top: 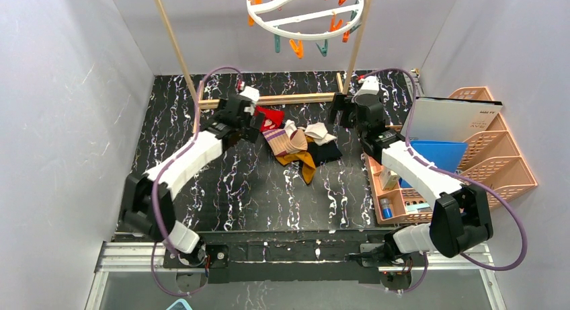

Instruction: Remove the socks clipped to the hanger

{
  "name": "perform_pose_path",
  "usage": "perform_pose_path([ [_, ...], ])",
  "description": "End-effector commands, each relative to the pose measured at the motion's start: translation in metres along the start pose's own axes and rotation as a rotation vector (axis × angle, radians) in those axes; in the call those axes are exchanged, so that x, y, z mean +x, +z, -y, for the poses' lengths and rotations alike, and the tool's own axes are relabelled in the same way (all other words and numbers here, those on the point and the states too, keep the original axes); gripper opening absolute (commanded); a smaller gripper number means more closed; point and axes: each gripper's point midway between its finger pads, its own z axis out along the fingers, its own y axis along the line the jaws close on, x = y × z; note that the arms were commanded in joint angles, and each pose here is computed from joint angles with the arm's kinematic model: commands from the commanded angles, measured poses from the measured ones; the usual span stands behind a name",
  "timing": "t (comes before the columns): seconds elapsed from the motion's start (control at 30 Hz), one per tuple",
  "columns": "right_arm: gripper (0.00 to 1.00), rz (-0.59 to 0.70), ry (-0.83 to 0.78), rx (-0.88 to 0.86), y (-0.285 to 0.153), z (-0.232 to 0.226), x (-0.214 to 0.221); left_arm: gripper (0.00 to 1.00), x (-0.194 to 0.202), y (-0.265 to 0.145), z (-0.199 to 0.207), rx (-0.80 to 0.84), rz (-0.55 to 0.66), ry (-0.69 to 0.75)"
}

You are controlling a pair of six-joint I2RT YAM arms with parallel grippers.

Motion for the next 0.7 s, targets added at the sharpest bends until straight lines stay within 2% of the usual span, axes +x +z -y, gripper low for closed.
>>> perform_pose_path([
  [0.0,0.98,-0.033,-0.039,-0.259,-0.008,-0.036,-0.008,0.98,-0.049,-0.027,-0.027,0.063,0.286,-0.215],
  [0.17,0.98,-0.017,0.002,-0.468,-0.023,-0.048,-0.013,0.99,-0.048,-0.029,-0.045,0.131,0.332,-0.311],
  [0.3,0.98,-0.076,0.093,-0.353,-0.008,-0.020,-0.008,0.98,-0.043,-0.033,-0.067,0.102,0.366,-0.372],
  [0.4,0.98,-0.146,0.094,-0.262,0.001,-0.007,-0.001,0.98,-0.048,-0.039,-0.080,0.098,0.433,-0.407],
  [0.67,0.98,0.038,0.047,-0.258,-0.018,0.000,-0.025,0.99,-0.054,-0.058,-0.101,0.054,0.563,-0.480],
])
